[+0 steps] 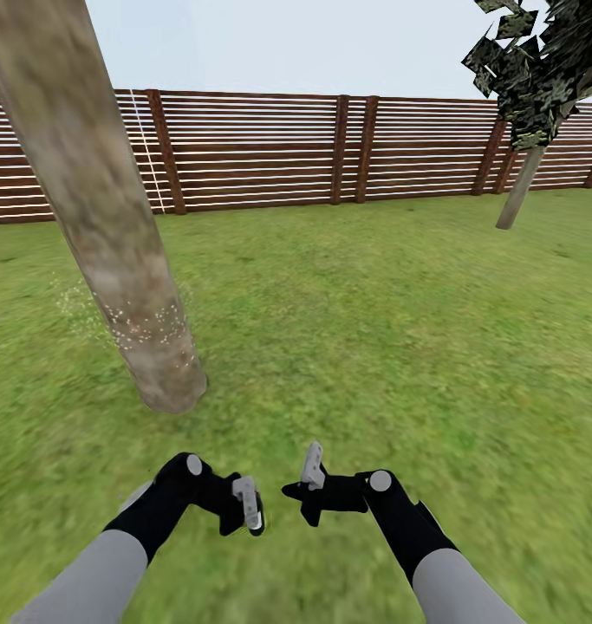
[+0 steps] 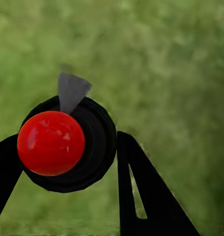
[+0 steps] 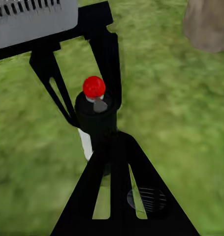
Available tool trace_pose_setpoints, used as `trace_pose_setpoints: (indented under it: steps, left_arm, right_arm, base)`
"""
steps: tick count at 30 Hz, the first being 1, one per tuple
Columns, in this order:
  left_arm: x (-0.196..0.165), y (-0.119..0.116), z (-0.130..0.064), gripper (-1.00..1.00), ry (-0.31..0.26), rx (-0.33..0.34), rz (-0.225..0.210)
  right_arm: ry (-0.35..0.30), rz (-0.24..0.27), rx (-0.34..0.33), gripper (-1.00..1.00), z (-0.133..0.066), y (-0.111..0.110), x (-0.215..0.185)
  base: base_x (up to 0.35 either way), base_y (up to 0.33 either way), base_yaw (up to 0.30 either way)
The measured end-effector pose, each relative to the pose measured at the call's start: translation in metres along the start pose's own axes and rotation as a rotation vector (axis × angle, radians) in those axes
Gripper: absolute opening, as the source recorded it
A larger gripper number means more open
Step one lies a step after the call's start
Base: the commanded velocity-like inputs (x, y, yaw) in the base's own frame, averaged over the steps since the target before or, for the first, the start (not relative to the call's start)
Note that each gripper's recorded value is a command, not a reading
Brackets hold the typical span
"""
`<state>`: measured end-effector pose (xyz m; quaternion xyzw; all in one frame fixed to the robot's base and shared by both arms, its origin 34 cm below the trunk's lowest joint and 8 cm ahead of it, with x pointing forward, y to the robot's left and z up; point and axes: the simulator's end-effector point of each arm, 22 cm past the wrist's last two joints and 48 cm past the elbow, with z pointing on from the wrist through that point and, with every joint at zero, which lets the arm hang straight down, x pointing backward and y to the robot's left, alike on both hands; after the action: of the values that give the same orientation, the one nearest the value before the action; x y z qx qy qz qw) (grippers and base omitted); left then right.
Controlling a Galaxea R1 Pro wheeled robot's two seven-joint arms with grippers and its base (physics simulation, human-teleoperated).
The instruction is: In the garden, pick up the pesticide atomizer on the floor and spray pesticide onto both trees until each tree trunk is fully covered.
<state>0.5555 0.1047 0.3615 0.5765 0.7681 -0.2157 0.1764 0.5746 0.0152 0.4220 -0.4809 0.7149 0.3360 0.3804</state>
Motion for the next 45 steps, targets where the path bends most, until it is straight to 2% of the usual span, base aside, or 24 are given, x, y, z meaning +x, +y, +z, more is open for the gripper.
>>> trace_pose_setpoints:
  steps: [3,6,7,8,10,11,12,13,14,15,16,17,18,19,20,21,22,23,24,26,30,36,41,45]
  left_arm:
    - [0.049,0.014,-0.019,-1.0,0.068,-0.029,-0.024]
    - [0.118,0.032,-0.054,-1.0,0.168,-0.074,-0.061]
    - [0.137,0.033,-0.062,-1.0,0.195,-0.08,-0.073]
    - [0.166,0.028,-0.072,-1.0,0.235,-0.08,-0.094]
    - [0.203,0.019,-0.083,-1.0,0.283,-0.073,-0.128]
    - [0.217,0.018,-0.085,-1.0,0.296,-0.086,-0.157]
    - [0.221,0.028,-0.088,-1.0,0.286,-0.135,-0.179]
    - [0.222,0.045,-0.092,-1.0,0.261,-0.217,-0.214]
    - [0.219,0.057,-0.088,-1.0,0.218,-0.292,-0.274]
    - [0.222,0.063,-0.08,-1.0,0.177,-0.355,-0.355]
    - [0.235,0.069,-0.072,-1.0,0.119,-0.459,-0.495]
    - [0.241,0.073,-0.07,-1.0,0.084,-0.515,-0.557]
    - [0.256,0.085,-0.073,-1.0,-0.03,-0.693,-0.694]
    - [0.267,0.086,-0.076,-1.0,-0.064,-0.776,-0.745]
    - [0.293,0.081,-0.088,-1.0,-0.105,-0.938,-0.835]
    - [0.315,0.063,-0.092,-1.0,-0.1,-1.023,-0.873]
    - [0.331,0.048,-0.096,-1.0,-0.099,-1.079,-0.899]
    - [0.341,0.033,-0.095,-1.0,-0.094,-1.104,-0.912]
    - [0.348,0.023,-0.094,-1.0,-0.087,-1.113,-0.922]
    - [0.362,-0.006,-0.084,-1.0,-0.052,-1.098,-0.944]
    - [0.375,-0.052,-0.061,-1.0,0.004,-1.041,-0.987]
    - [0.378,-0.059,-0.058,-1.0,0.015,-1.031,-0.997]
    - [0.378,-0.059,-0.058,-1.0,0.015,-1.031,-0.997]
    - [0.374,-0.06,-0.054,-1.0,0.009,-1.024,-0.995]
  right_arm:
    - [0.001,0.0,-0.001,-1.0,0.0,0.0,0.0]
    - [0.004,-0.001,-0.001,-1.0,-0.001,0.0,0.002]
    - [0.005,0.0,0.0,1.0,-0.002,-0.001,0.003]
    - [0.007,0.003,0.001,1.0,-0.002,-0.001,0.005]
    - [0.014,0.007,0.006,1.0,-0.006,-0.004,0.01]
    - [0.031,0.007,0.018,1.0,-0.014,-0.01,0.019]
    - [0.046,0.007,0.03,1.0,-0.022,-0.016,0.028]
    - [0.063,0.011,0.058,1.0,-0.031,-0.025,0.038]
    - [0.091,0.027,0.123,1.0,-0.04,-0.041,0.056]
    - [0.122,0.064,0.224,1.0,-0.051,-0.06,0.08]
    - [0.164,0.153,0.424,1.0,-0.071,-0.092,0.12]
    - [0.183,0.191,0.521,1.0,-0.082,-0.104,0.138]
    - [0.205,0.242,0.718,1.0,-0.107,-0.12,0.173]
    - [0.208,0.253,0.791,1.0,-0.116,-0.122,0.185]
    - [0.183,0.257,0.938,1.0,-0.135,-0.126,0.197]
    - [0.167,0.258,1.053,1.0,-0.153,-0.124,0.207]
    - [0.156,0.263,1.161,1.0,-0.171,-0.117,0.218]
    - [0.154,0.271,1.243,1.0,-0.187,-0.105,0.23]
    - [0.163,0.28,1.28,1.0,-0.195,-0.091,0.241]
    - [0.181,0.302,1.283,1.0,-0.191,-0.067,0.254]
    - [0.188,0.345,1.234,1.0,-0.158,-0.028,0.257]
    - [0.194,0.355,1.238,1.0,-0.16,-0.023,0.261]
    - [0.272,0.396,1.204,1.0,-0.164,0.03,0.297]
    - [0.293,0.406,1.193,1.0,-0.165,0.045,0.306]
  base:
    - [0.0,0.0,0.0]
    - [0.0,0.0,0.0]
    - [0.0,0.0,0.0]
    - [0.0,0.0,0.0]
    - [0.0,0.0,0.0]
    - [0.0,0.0,0.0]
    - [0.0,0.0,0.0]
    - [0.0,0.0,0.0]
    - [0.0,0.0,0.0]
    - [0.0,0.0,0.0]
    - [0.0,0.0,0.0]
    - [0.0,0.0,0.0]
    - [0.0,0.0,0.0]
    - [0.0,0.0,0.0]
    - [0.0,0.0,0.0]
    - [0.0,0.0,0.0]
    - [0.0,0.0,0.0]
    - [0.0,0.0,0.0]
    - [0.0,0.0,0.0]
    - [0.0,0.0,0.0]
    - [0.0,0.0,0.0]
    - [0.0,0.0,0.0]
    - [0.0,0.0,0.0]
    - [0.0,0.0,0.0]
